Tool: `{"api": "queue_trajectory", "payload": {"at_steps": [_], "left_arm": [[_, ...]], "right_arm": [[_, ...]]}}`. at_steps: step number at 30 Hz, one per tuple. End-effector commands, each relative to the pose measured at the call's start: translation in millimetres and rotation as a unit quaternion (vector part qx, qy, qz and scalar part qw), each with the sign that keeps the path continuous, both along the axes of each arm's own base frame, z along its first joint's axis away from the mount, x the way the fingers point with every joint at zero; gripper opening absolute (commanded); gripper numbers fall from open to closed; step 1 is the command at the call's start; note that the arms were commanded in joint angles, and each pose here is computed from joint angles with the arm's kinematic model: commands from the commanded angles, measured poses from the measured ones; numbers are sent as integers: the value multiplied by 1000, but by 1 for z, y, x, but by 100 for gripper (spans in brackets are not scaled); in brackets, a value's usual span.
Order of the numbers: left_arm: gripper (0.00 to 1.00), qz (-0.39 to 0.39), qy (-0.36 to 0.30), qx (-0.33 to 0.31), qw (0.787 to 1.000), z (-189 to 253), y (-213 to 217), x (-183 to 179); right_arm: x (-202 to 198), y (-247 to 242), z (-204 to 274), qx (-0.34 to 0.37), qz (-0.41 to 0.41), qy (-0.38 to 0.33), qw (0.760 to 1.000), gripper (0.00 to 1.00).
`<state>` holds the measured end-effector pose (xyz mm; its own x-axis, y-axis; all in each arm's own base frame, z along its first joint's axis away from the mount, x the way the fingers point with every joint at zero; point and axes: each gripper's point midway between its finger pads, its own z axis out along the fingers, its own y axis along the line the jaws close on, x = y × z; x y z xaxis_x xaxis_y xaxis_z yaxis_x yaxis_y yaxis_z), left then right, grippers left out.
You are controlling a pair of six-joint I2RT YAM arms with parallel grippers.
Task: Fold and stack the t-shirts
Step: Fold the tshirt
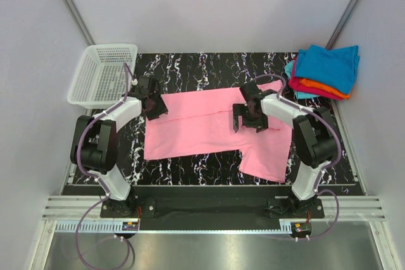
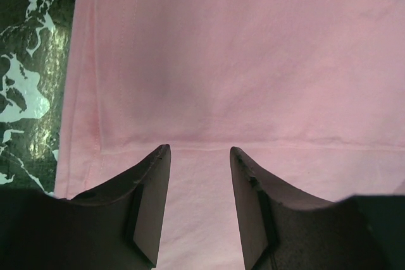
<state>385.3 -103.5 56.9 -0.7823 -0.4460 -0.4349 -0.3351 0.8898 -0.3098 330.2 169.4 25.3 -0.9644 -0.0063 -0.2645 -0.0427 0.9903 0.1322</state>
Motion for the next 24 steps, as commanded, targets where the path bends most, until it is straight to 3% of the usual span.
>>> {"api": "queue_trajectory", "payload": {"at_steps": [1, 5, 8, 9, 13, 18, 24], "left_arm": [[47, 1, -34, 6, 999, 21, 4, -3], [47, 10, -58, 4, 998, 27, 3, -24], [47, 20, -79, -11, 997, 30, 2, -49], [47, 29, -67, -5, 997, 17, 6, -65], [46, 68, -95, -18, 993, 18, 10, -100], [42, 128, -112, 25, 985, 6, 30, -139], [41, 207, -72, 90, 972, -6, 71, -177]], "right_arm": [[6, -37, 49, -57, -57, -101, 992, 100], [-27, -53, 44, -56, -95, -98, 989, 100], [-47, -57, 50, -17, -131, -124, 983, 98], [-51, -58, 52, -6, -146, -131, 980, 94], [-73, -65, 68, 38, -184, -168, 968, 58], [-105, -76, 51, 62, -240, -159, 956, 52], [-121, -86, 50, 65, -292, -149, 942, 57]]}}
